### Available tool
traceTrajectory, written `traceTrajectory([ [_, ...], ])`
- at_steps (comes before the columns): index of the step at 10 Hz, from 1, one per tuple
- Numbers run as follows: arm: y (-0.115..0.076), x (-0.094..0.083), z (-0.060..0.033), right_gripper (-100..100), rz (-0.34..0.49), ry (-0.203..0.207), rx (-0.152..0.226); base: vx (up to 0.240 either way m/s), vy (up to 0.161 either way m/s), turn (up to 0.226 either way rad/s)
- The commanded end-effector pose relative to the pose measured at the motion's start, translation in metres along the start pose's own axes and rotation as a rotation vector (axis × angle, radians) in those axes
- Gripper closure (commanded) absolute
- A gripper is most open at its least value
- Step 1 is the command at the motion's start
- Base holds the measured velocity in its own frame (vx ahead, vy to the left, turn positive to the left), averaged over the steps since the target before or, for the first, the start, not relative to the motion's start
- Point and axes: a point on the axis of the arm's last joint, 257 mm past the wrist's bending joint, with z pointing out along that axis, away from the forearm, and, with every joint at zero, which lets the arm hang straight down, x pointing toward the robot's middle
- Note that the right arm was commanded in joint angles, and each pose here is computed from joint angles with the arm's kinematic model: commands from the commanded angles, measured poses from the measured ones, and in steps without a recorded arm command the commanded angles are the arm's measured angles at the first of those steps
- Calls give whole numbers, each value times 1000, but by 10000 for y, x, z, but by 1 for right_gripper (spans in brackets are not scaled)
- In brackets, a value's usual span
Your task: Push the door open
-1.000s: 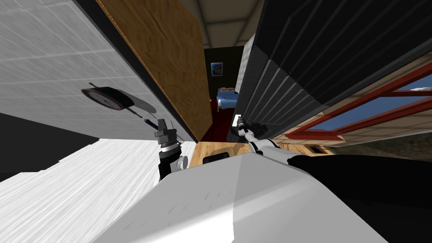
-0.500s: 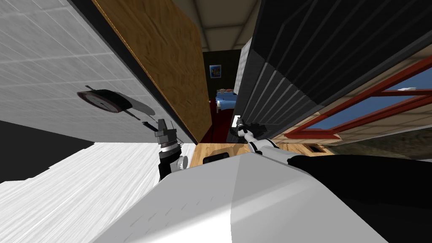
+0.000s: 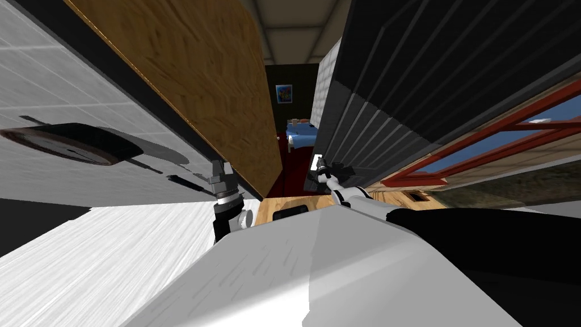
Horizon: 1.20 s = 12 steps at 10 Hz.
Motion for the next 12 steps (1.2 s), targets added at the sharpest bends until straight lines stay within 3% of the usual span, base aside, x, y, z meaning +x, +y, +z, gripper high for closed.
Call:
traceTrajectory([
  [1,11,39,11,100,-4,-5,-3,189,-6,-172],
  [9,14,515,56,100,-4,-2,-7,199,13,-239],
  [10,5,488,70,-100,-3,-3,-3,-18,102,-84],
  [12,9,490,78,-100,-3,-4,-2,-186,99,-17],
])
